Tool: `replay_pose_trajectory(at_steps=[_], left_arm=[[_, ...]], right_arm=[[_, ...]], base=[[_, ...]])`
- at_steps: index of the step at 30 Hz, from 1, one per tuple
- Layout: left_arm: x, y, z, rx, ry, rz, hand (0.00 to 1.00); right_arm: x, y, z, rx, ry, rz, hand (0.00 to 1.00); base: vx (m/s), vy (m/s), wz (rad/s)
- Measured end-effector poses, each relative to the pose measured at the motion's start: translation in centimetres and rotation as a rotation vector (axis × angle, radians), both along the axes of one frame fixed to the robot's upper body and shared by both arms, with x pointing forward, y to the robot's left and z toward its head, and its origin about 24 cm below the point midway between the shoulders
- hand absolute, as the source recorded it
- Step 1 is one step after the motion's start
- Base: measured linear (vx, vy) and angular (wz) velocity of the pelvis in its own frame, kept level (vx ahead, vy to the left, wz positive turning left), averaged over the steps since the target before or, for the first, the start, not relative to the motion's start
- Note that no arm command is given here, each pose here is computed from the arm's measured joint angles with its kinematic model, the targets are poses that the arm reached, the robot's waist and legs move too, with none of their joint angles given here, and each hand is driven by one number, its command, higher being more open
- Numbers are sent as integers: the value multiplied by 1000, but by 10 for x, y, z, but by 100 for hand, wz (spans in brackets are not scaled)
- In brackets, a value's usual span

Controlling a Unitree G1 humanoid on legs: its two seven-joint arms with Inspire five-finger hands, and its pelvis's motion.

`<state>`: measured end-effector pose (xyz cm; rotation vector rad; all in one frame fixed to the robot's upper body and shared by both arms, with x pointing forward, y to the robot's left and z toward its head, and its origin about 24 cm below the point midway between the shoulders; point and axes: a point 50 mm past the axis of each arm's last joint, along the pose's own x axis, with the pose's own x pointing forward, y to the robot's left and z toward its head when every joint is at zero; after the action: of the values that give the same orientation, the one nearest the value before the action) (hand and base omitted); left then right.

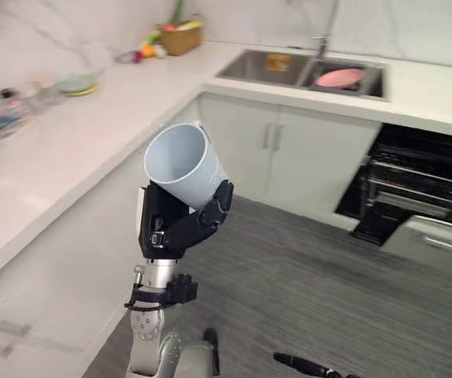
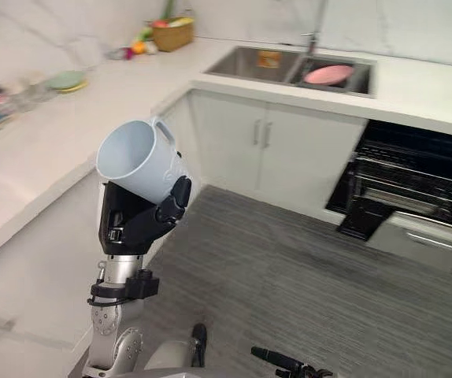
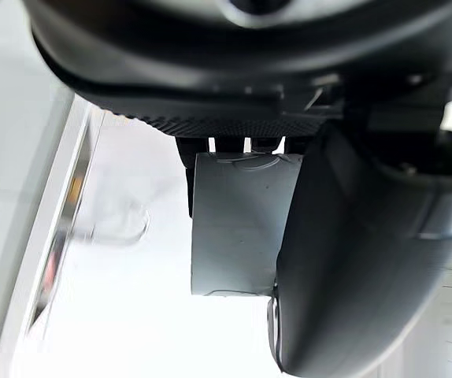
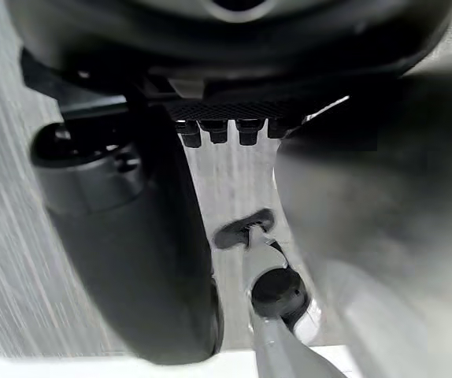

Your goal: Walk over to the sink, pick up the cup, carry it to the dishwasher, place the cup inside the dishwasher, then close the dishwasher door

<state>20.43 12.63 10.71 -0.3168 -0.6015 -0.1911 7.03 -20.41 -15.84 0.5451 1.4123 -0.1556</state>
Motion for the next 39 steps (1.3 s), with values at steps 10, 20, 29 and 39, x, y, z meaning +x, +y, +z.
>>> replay_pose_trajectory(at_steps=[10,20,29,39], left_arm=[[3,-34,26,133,-125,-204,0],[2,-44,17,116,-91,-188,0],[-6,-29,-16,105,35,-87,0],[-7,-40,-27,111,106,-34,0]], right_arm=[[3,5,0,-159,-152,-275,100],[120,-14,131,-612,-980,-426,100],[161,-23,215,-811,-1354,-440,100],[169,-8,216,-835,-1385,-291,100]], base=[[522,95,-68],[465,-93,-52],[194,-35,-48],[313,138,-85]])
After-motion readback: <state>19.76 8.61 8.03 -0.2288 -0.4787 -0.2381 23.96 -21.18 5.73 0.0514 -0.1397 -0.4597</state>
